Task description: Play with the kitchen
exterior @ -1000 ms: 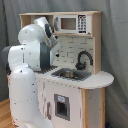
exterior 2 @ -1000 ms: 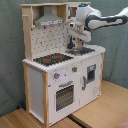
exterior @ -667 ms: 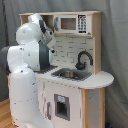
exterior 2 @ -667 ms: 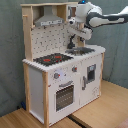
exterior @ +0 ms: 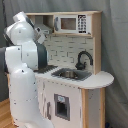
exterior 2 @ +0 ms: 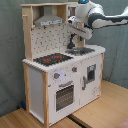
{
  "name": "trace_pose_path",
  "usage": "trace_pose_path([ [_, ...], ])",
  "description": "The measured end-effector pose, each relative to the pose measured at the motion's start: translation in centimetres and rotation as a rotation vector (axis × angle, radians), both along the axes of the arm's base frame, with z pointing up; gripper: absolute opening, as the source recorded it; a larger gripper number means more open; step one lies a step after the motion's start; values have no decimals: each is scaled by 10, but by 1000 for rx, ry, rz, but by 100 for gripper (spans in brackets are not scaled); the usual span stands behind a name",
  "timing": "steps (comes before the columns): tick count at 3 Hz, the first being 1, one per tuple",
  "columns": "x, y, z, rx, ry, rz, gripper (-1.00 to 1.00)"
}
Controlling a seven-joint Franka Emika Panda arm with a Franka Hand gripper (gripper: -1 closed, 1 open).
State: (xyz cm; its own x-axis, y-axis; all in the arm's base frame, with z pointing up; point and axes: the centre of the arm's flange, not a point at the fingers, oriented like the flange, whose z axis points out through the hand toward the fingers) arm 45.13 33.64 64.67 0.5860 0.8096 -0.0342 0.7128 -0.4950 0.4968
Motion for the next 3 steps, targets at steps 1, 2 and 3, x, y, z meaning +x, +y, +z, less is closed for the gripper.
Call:
trace_pose_path([
  [1, -16, 24, 4, -57, -49, 42, 100],
  [2, -33, 49, 4, -112, -110, 86, 100],
  [3, -51, 78, 3, -176, -180, 138, 100],
])
